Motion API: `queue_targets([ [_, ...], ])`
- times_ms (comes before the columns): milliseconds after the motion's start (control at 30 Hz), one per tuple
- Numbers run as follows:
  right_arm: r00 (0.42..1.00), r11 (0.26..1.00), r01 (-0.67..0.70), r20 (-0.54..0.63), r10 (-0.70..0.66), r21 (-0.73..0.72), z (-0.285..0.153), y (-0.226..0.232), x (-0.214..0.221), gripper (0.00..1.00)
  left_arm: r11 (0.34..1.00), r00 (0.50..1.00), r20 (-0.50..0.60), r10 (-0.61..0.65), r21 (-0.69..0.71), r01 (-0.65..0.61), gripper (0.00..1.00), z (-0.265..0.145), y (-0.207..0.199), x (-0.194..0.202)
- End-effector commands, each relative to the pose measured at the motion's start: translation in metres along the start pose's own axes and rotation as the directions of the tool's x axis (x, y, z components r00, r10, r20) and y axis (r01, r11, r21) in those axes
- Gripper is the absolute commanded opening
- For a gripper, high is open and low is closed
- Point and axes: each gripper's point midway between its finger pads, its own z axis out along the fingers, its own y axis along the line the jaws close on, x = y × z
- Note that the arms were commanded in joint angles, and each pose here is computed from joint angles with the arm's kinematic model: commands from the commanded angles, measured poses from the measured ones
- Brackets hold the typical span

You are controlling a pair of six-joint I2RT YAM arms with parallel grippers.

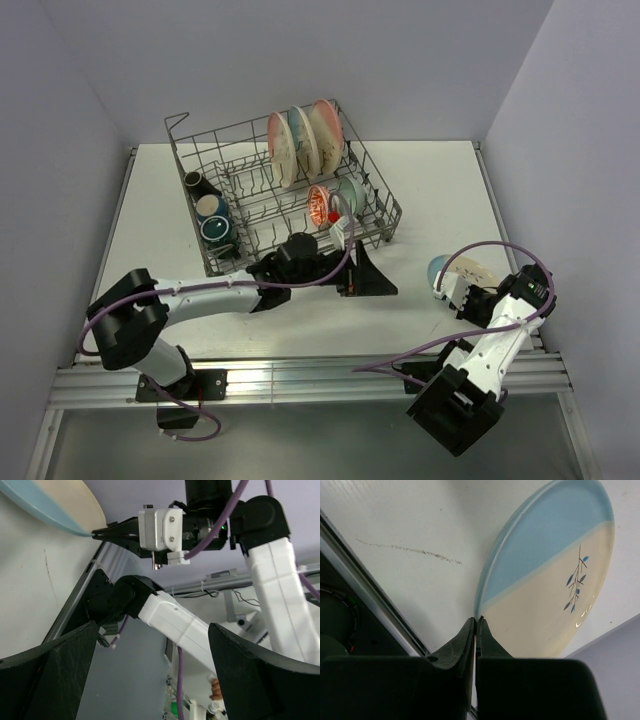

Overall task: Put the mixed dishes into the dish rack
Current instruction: Pass the plate from the right arm to the left

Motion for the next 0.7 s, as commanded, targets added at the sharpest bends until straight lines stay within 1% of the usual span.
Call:
queue_targets([
  [0, 0.945, 0.946, 0.320, 0.061, -0.323, 0.045, -0.002, -0.014, -0.019, 0.00, 0.993, 0.993, 0.058, 0.106, -0.066, -0.102, 0.99, 0.023, 0.002, -0.004],
  [33, 0.940, 0.941, 0.334, 0.061, -0.336, 0.048, -0.002, -0.013, -0.020, 0.00, 0.992, 0.989, 0.106, 0.105, -0.080, -0.097, 0.99, 0.030, 0.000, -0.014],
  [67, 0.939, 0.941, 0.334, 0.066, -0.337, 0.045, -0.002, -0.010, -0.022, 0.00, 0.991, 0.991, 0.095, 0.096, -0.105, -0.086, 0.99, 0.040, 0.008, -0.006],
  [167, 0.936, 0.938, 0.342, 0.072, -0.345, 0.049, -0.003, -0.008, -0.025, 0.00, 0.988, 0.989, 0.134, 0.067, -0.146, -0.048, 0.99, 0.061, 0.019, -0.007],
  [200, 0.934, 0.937, 0.346, 0.075, -0.349, 0.048, -0.003, -0.008, -0.026, 0.00, 0.987, 0.990, 0.136, 0.037, -0.161, -0.015, 0.99, 0.066, 0.020, -0.002],
  [267, 0.935, 0.938, 0.344, 0.080, -0.346, 0.043, -0.003, -0.006, -0.026, 0.00, 0.978, 0.985, 0.172, -0.003, -0.205, 0.039, 0.99, 0.074, 0.039, 0.000],
  [300, 0.934, 0.937, 0.346, 0.078, -0.348, 0.041, -0.003, -0.006, -0.026, 0.00, 0.974, 0.982, 0.184, -0.049, -0.209, 0.088, 0.99, 0.077, 0.042, 0.005],
  [367, 0.936, 0.939, 0.343, 0.076, -0.345, 0.036, -0.004, -0.005, -0.026, 0.00, 0.962, 0.972, 0.221, -0.083, -0.236, 0.136, 0.99, 0.082, 0.059, 0.006],
  [433, 0.934, 0.937, 0.347, 0.073, -0.348, 0.035, -0.004, -0.004, -0.025, 0.00, 0.956, 0.964, 0.236, -0.123, -0.231, 0.179, 0.99, 0.088, 0.060, 0.006],
  [467, 0.935, 0.938, 0.346, 0.071, -0.347, 0.033, -0.004, -0.004, -0.025, 0.00, 0.948, 0.957, 0.263, -0.122, -0.256, 0.191, 0.99, 0.092, 0.070, 0.004],
  [533, 0.932, 0.935, 0.353, 0.070, -0.355, 0.030, -0.003, -0.003, -0.025, 0.00, 0.942, 0.947, 0.289, -0.141, -0.254, 0.218, 0.99, 0.102, 0.072, -0.002],
  [567, 0.933, 0.936, 0.351, 0.069, -0.352, 0.030, -0.004, -0.003, -0.025, 0.00, 0.929, 0.943, 0.295, -0.152, -0.284, 0.239, 0.99, 0.104, 0.080, -0.001],
  [600, 0.932, 0.935, 0.355, 0.067, -0.356, 0.030, -0.004, -0.003, -0.025, 0.00, 0.925, 0.932, 0.315, -0.177, -0.270, 0.267, 0.99, 0.109, 0.076, -0.007],
  [667, 0.932, 0.934, 0.356, 0.065, -0.357, 0.028, -0.005, -0.002, -0.025, 0.00, 0.901, 0.921, 0.330, -0.209, -0.301, 0.312, 0.99, 0.116, 0.092, -0.004],
])
